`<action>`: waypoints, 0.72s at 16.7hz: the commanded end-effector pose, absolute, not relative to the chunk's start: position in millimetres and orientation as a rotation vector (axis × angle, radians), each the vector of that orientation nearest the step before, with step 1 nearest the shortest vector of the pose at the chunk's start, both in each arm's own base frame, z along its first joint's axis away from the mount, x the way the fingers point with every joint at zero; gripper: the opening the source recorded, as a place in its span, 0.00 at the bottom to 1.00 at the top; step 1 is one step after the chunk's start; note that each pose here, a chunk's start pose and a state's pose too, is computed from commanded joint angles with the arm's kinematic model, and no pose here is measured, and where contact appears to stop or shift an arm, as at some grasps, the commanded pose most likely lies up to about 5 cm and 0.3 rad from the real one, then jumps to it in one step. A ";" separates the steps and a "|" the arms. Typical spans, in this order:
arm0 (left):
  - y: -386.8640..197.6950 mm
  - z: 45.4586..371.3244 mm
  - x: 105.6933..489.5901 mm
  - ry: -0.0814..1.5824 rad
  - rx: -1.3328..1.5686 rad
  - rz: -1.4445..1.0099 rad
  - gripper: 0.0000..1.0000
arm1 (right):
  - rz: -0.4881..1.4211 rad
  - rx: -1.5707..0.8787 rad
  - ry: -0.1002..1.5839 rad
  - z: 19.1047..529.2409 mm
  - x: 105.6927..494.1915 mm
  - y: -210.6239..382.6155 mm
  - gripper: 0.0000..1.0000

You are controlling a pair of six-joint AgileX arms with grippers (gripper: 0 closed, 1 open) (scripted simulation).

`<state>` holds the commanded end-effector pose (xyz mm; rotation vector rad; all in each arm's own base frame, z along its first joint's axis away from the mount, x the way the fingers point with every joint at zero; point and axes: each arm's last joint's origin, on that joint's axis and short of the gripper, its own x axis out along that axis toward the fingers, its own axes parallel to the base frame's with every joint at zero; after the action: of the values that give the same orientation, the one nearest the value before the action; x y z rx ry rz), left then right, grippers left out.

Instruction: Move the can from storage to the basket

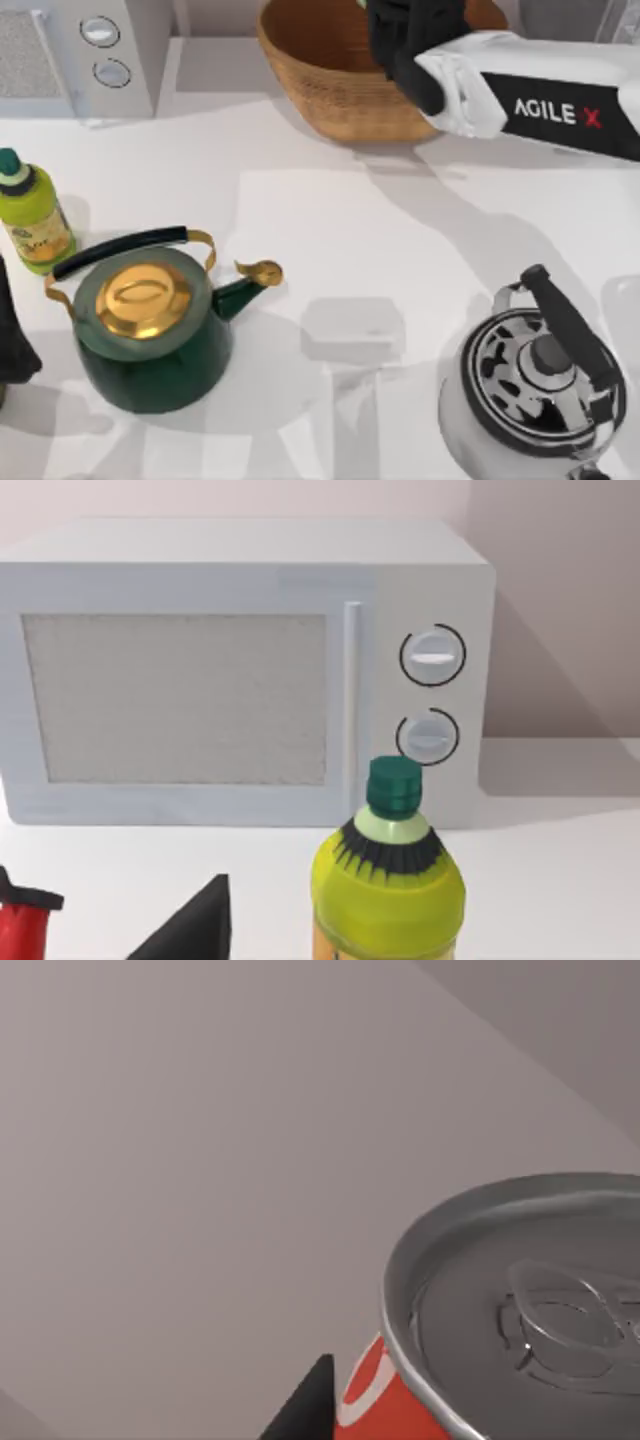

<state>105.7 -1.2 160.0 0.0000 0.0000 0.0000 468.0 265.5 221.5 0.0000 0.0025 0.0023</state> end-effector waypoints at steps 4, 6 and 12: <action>-1.2 160.0 105.7 0.000 0.000 0.000 1.00 | 0.002 0.000 0.003 221.5 468.0 265.5 0.98; -1.2 160.0 105.7 0.000 0.000 0.000 1.00 | 0.002 0.000 0.003 221.5 468.0 265.5 1.00; -1.2 160.0 105.7 0.000 0.000 0.000 1.00 | 0.002 0.000 0.003 221.5 468.0 265.5 1.00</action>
<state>105.7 -1.2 160.0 0.0000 0.0000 0.0000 468.0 265.5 221.5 0.0000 0.0025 0.0023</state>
